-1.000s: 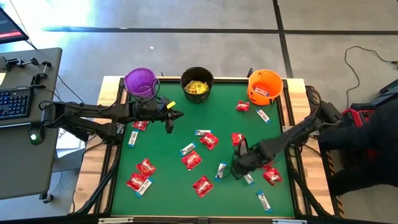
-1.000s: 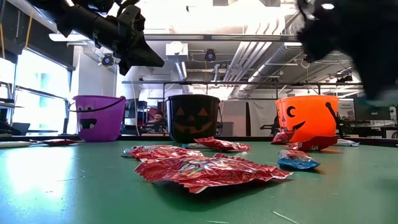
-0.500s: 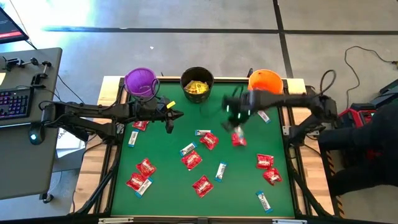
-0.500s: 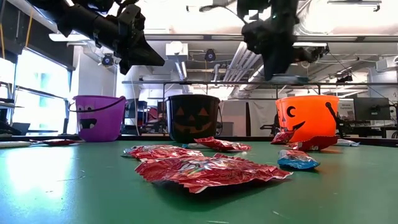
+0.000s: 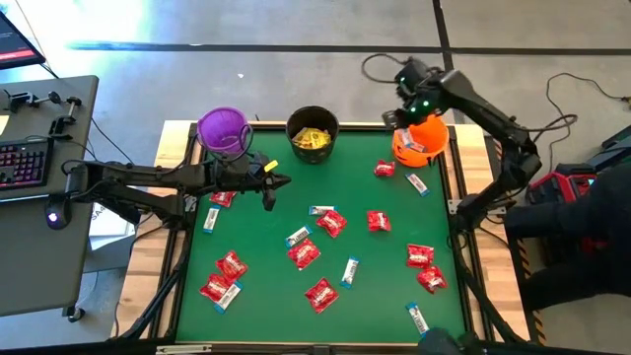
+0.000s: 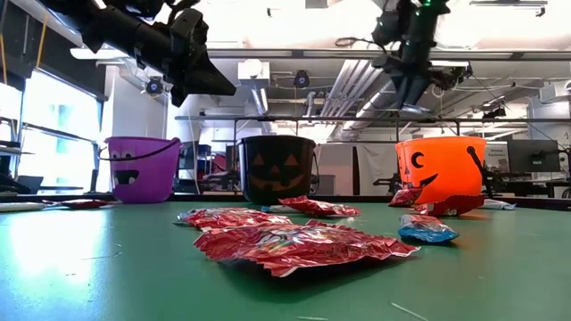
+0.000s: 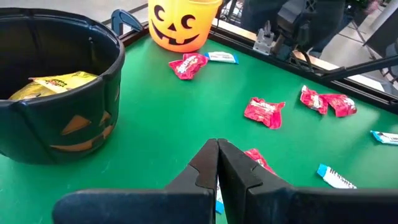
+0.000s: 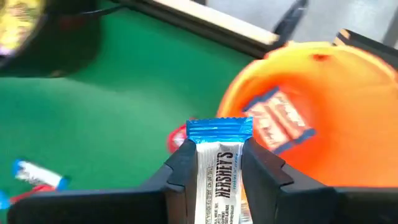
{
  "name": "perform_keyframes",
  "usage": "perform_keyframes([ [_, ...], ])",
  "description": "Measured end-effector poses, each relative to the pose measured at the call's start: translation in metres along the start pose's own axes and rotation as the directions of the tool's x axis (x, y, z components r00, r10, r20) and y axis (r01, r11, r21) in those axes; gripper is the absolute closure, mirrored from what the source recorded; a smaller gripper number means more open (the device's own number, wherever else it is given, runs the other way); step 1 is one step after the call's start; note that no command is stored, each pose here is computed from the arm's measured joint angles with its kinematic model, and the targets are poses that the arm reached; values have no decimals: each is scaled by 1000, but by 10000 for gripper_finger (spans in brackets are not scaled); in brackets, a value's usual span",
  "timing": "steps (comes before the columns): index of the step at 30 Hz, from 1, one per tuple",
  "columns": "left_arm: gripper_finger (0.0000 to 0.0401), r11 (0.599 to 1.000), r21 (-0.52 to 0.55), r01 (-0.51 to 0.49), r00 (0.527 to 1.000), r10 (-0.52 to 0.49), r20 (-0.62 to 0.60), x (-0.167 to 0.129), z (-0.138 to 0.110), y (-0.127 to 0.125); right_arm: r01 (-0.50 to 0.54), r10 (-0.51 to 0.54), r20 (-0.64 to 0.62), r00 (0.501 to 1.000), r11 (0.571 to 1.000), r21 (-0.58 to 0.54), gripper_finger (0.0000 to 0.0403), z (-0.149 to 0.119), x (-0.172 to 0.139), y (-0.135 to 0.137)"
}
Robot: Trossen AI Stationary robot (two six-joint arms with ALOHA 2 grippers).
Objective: Sort candy by brand, put in halloween buckets
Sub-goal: Put the blue chocolate bar into the orange bucket
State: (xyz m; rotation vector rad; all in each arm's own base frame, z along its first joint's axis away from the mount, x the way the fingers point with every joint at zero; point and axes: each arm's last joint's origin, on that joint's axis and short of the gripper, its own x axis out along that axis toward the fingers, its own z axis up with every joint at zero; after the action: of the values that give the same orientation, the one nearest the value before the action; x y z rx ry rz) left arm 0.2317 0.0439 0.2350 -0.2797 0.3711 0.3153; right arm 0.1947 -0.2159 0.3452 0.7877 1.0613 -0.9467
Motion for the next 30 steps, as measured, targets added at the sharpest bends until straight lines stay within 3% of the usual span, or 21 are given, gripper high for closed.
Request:
perform_keyframes([
  [8, 401, 1000, -16, -1, 1000, 1, 0, 0, 0, 0, 114, -108, -76, 991, 991, 68, 324, -2, 26, -37],
  [15, 401, 1000, -18, -3, 1000, 3, 0, 0, 0, 0, 195, -187, -88, 978, 976, 94, 324, -7, 57, -54],
  [21, 401, 1000, -18, -5, 1000, 5, 0, 0, 0, 0, 198, -194, -36, 980, 965, 171, 324, -10, 83, -64],
  [30, 401, 1000, -18, -5, 1000, 5, -1, 0, 0, 0, 218, -205, -78, 976, 949, 227, 324, -25, 110, -72],
])
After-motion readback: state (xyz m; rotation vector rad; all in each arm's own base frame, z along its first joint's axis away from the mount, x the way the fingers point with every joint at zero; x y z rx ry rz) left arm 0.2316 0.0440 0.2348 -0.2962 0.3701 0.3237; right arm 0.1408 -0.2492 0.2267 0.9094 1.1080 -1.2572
